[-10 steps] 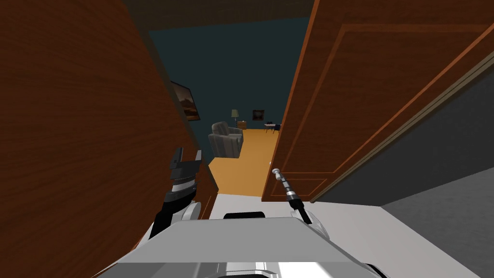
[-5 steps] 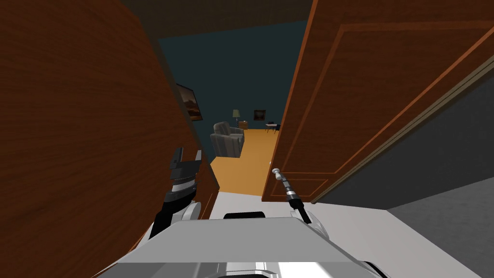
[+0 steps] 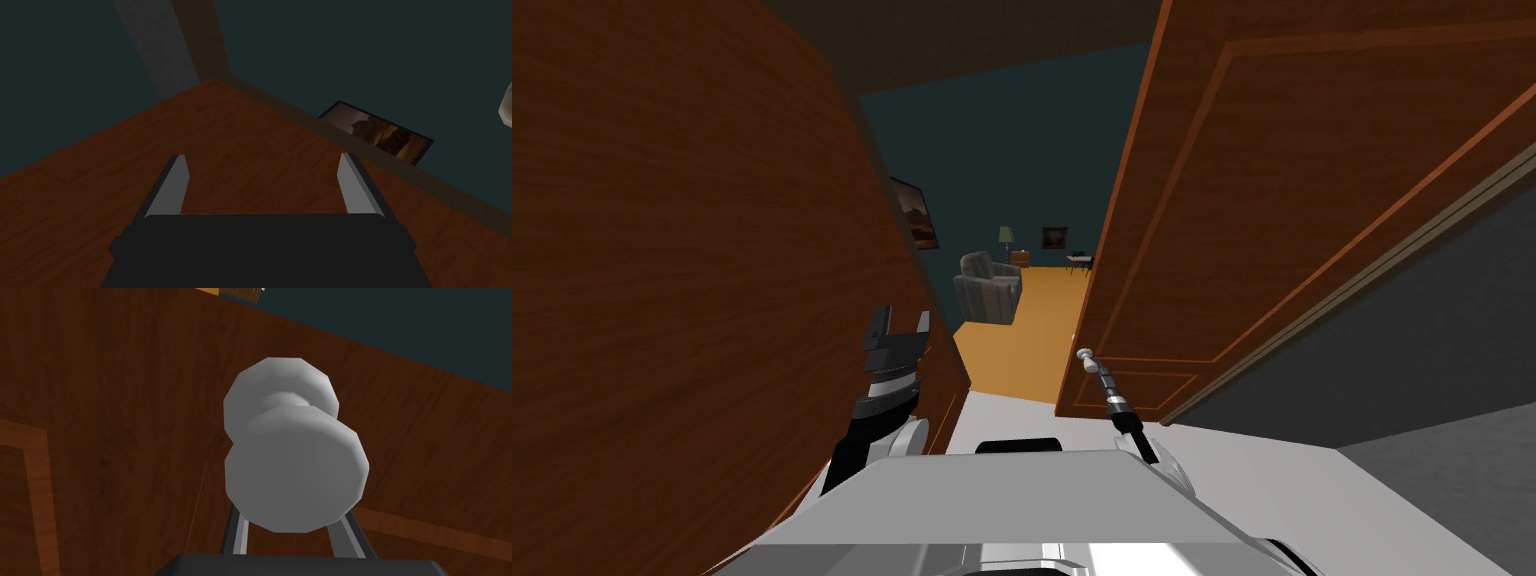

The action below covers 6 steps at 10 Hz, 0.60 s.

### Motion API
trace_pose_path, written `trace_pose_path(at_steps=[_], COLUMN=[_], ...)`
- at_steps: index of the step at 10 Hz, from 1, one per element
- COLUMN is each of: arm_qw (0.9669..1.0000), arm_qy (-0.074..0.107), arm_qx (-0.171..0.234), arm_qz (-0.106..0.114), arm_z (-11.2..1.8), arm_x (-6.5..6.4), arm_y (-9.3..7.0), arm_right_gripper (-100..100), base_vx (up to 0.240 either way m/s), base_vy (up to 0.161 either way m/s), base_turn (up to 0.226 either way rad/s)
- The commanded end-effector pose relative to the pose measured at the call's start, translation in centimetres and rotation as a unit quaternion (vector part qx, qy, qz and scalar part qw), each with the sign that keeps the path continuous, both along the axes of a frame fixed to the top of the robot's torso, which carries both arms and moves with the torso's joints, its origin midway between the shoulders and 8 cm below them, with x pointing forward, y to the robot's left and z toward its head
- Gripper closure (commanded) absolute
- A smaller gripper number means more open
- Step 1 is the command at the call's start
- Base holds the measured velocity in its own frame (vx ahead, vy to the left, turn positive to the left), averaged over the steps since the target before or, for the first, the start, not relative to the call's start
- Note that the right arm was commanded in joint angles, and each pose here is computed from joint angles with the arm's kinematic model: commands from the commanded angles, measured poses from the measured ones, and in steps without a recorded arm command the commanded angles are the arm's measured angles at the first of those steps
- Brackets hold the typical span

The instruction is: Pull the door open

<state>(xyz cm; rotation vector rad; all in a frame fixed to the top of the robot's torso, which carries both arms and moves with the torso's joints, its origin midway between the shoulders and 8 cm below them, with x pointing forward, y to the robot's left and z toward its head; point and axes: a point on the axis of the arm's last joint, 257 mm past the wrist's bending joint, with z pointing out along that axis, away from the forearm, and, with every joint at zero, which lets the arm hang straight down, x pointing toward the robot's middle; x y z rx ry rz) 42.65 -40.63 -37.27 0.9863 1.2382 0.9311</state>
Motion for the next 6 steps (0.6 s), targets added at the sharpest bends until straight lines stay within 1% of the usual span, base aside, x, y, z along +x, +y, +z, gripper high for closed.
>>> trace_pose_path(at_steps=[1, 2, 3, 4, 6], arm_qw=[0.9991, 0.9987, 0.9974, 0.997, 0.9926], arm_qy=[-0.006, -0.007, -0.01, -0.01, -0.015], arm_qx=[0.041, 0.05, 0.072, 0.076, 0.12], arm_qz=[0.007, 0.007, 0.004, 0.004, -0.002], arm_z=[-0.13, -0.13, -0.11, -0.11, -0.09], arm_x=[0.31, 0.31, 0.33, 0.33, 0.35], arm_y=[1.55, 1.55, 1.38, 1.38, 1.03], arm_right_gripper=[100, 100, 100, 100, 100], base_vx=[-0.062, -0.049, -0.053, -0.047, -0.063], base_vy=[-0.037, -0.033, -0.027, -0.019, -0.029], base_turn=[0.087, 0.109, 0.082, 0.052, 0.088])
